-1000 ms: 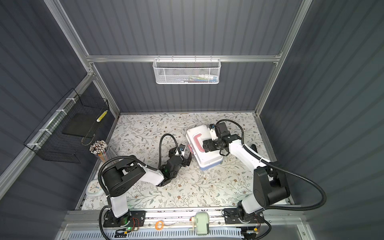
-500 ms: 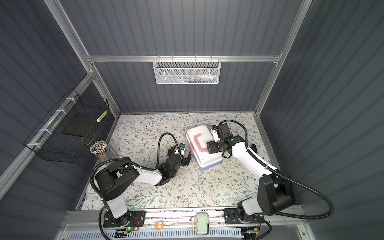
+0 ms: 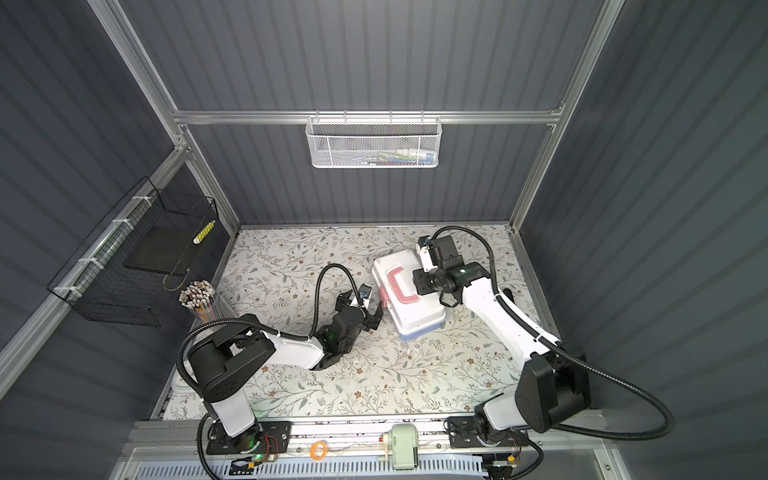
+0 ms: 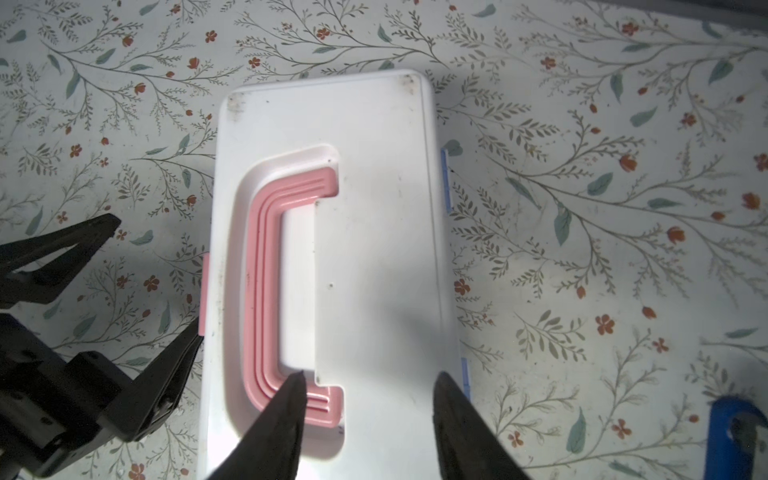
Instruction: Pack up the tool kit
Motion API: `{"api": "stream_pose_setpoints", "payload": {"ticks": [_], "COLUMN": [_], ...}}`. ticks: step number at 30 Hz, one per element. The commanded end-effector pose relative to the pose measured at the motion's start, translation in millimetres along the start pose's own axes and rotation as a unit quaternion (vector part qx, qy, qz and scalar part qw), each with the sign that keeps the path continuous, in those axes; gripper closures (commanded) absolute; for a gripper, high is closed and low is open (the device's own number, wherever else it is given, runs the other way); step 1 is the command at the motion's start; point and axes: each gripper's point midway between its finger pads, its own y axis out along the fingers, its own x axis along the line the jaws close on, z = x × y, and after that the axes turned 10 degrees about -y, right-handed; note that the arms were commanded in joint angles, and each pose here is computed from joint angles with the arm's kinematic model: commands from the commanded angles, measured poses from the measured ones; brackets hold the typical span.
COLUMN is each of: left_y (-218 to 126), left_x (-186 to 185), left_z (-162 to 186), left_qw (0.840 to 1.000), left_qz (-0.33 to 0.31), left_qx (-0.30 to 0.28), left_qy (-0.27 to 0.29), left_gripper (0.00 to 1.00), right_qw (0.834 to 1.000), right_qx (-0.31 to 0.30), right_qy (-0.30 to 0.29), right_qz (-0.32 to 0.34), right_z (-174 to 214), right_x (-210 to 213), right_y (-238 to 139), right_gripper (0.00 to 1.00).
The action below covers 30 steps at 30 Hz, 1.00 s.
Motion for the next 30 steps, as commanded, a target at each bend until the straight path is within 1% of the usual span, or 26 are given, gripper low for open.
{"api": "stream_pose_setpoints", "payload": {"ticks": [1,3,5,6,10,18,30], "left_y": [-3,-3,-1,-1,0,5,9], "left_x": [-2,-1,1,1,1,3,5], "left_z": [-21,-20,-21,-21,-23,-21,-18], "left_qw": [1.0,1.0,1.0,1.0,1.0,0.999,0.999], "left_qz": [0.0,0.0,-0.001,-0.001,0.003,0.016,0.023], "left_qx": [-0.02,-0.017,-0.012,-0.01,-0.009,-0.002,0.005], "left_qy": [-0.007,-0.01,-0.014,-0.016,-0.021,-0.036,-0.048], "left_gripper": [0.02,0.02,0.02,0.02,0.02,0.02,0.02], "right_qw": [0.999,0.999,0.998,0.998,0.997,0.995,0.994], "right_qx": [0.008,0.011,0.019,0.025,0.045,0.054,0.093], "right_qy": [0.001,0.002,-0.005,-0.011,-0.024,-0.027,-0.034], "right_qz": [-0.031,-0.045,-0.053,-0.055,-0.057,-0.085,-0.052], "right_z": [-8,-12,-14,-14,-12,-12,-3], "right_x": [20,34,46,53,71,102,102], "right_y": [3,8,13,16,29,42,57], "right_gripper": [0.6,0.71,0.79,0.81,0.85,0.92,0.92]}}
